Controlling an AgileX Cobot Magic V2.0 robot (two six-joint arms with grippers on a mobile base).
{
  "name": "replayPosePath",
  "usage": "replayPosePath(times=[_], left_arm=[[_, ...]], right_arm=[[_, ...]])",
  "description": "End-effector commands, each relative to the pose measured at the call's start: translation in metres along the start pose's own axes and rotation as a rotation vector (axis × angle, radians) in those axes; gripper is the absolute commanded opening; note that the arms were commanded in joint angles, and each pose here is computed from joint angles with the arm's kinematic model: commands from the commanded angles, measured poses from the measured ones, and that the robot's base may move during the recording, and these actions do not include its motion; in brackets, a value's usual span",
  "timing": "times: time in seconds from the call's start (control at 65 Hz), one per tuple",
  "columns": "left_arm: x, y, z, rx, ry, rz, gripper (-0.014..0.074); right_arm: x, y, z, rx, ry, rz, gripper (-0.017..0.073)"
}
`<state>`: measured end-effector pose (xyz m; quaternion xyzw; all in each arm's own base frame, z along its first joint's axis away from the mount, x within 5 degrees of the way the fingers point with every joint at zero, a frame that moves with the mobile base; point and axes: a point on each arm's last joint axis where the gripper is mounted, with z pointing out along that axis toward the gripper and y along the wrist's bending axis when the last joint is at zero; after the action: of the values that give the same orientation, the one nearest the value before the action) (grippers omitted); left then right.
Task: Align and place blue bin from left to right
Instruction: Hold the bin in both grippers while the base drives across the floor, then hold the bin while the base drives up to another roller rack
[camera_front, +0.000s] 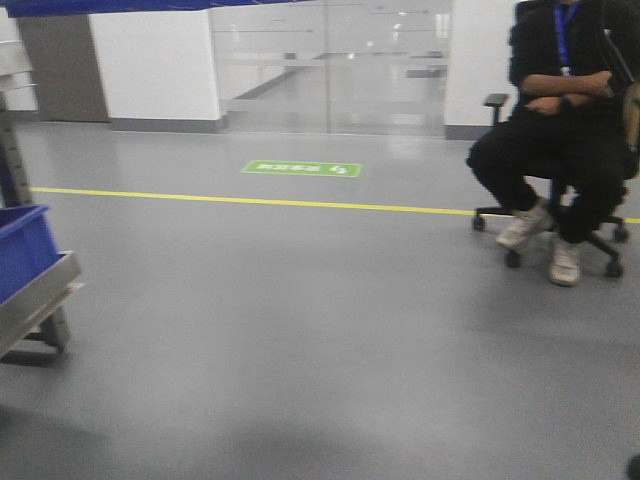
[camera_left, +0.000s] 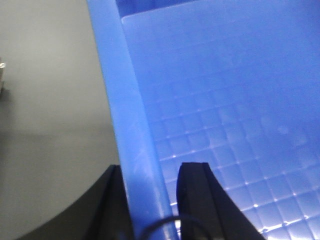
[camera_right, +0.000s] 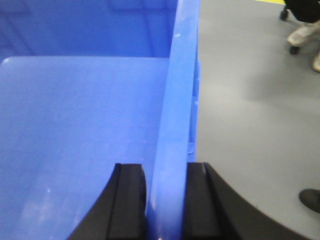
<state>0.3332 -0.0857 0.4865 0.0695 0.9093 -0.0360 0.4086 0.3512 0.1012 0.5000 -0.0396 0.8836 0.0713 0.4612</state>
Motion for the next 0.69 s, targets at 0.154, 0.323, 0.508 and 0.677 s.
replayPosePath(times=[0.154, 0.323, 0.508, 0.677], left_arm=[[-0.0083, -0.0036, -0.0145, 0.022, -0.102, 0.023, -0.0111], [-0.0083, -0.0036, -0.0145, 0.022, -0.102, 0.023, -0.0111], [-0.0083, -0.0036, -0.0145, 0.022, -0.102, 0.023, -0.0111], [-0.0083, -0.0036, -0.0145, 0.022, -0.102, 0.023, -0.0111]], right_arm=[[-0.0183, -0.0008, -0.0194, -0.012, -0.19, -0.028, -0.0069], [-0.0183, -0.0008, -0.0194, -0.012, -0.19, -0.028, -0.0069], [-0.0183, -0.0008, -0.0194, -0.012, -0.19, -0.028, -0.0069], [-0.0183, -0.0008, -0.0194, -0.012, -0.19, -0.028, -0.0069]])
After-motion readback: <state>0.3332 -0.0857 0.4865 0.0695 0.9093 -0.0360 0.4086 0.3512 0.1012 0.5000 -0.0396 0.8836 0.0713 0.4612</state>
